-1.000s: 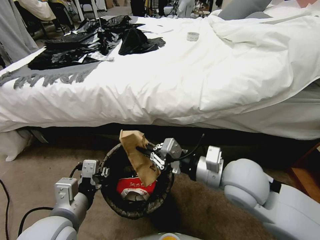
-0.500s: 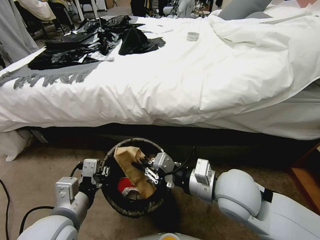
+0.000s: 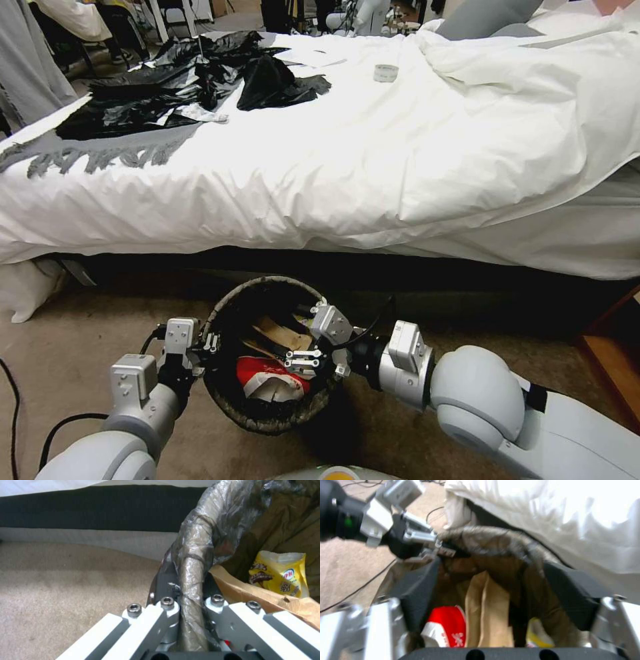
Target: Pick up the trash bin, then pick up the garbage from the floor and place it into the trash bin.
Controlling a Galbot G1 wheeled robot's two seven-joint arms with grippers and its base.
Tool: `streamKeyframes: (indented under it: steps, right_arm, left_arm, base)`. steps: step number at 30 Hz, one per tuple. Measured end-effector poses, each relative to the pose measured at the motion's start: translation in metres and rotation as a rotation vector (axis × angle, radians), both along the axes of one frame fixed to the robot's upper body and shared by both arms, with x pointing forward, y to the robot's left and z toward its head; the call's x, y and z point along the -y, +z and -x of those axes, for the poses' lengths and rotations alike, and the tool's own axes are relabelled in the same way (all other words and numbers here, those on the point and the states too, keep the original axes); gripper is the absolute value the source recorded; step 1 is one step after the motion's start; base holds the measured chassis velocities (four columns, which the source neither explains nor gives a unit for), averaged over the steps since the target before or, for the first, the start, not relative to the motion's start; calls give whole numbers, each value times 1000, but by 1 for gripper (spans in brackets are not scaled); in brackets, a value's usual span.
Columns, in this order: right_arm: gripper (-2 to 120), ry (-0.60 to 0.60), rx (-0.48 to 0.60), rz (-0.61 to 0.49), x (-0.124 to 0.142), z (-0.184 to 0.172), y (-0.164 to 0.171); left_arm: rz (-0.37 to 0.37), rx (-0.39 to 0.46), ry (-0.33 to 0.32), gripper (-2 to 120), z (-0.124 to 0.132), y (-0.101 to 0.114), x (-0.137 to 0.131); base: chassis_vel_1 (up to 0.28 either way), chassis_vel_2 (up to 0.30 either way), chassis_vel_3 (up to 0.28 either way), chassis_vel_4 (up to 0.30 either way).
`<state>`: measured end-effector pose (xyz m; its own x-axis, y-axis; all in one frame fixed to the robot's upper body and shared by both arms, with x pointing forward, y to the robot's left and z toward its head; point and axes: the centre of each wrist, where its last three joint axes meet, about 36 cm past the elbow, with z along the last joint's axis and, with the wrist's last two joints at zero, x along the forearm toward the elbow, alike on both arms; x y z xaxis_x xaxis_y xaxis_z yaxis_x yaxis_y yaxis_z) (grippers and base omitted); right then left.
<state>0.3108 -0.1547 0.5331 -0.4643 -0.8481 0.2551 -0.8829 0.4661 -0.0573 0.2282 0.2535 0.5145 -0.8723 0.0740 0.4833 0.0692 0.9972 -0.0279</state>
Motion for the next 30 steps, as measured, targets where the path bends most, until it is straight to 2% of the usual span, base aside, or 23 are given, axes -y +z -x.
streamKeyframes:
  steps: [1,4,8,10,11,13,14,16,17,19,20,24,30]
  right_arm:
    - [80,0,0,0,0,0,0]
    - [95,-35,45,-21,14,10,18]
    - [99,-97,98,-52,22,23,31]
    - [100,-207,116,-65,28,27,31]
    - [100,-207,116,-65,28,27,31]
    - [100,-366,133,-98,39,31,25]
    - [100,-366,133,-98,39,31,25]
    - [100,-506,159,-119,54,40,14]
    - [100,-506,159,-119,54,40,14]
    - [100,-613,191,-107,66,53,1]
    - [100,-613,191,-107,66,53,1]
    - [100,-705,254,-43,75,91,-27]
    - [100,-777,316,-63,72,106,-40]
  left_arm:
    - [0,0,0,1,0,0,0]
    - [-3,-2,-2,1,0,0,0]
    - [-6,-2,-4,1,0,0,0]
    - [-12,-1,-3,1,0,0,-1]
    - [-12,-1,-3,1,0,0,-1]
    - [-15,-3,-1,1,1,0,-3]
    - [-15,-3,-1,1,1,0,-3]
    - [-21,-3,3,1,2,0,-5]
    - [-21,-3,3,1,2,0,-5]
    - [-23,-2,4,1,2,0,-6]
    - [-23,-2,4,1,2,0,-6]
    - [-16,2,-2,1,1,1,-7]
    - [-19,1,-5,1,2,1,-8]
  base:
    - [0,0,0,0]
    - [0,0,0,0]
    - [0,0,0,0]
    - [0,0,0,0]
    - [0,0,0,0]
    - [0,0,0,0]
    - [0,0,0,0]
    - [0,0,0,0]
    - [0,0,0,0]
    - [0,0,0,0]
    - [0,0,0,0]
    - [0,0,0,0]
    - [0,0,0,0]
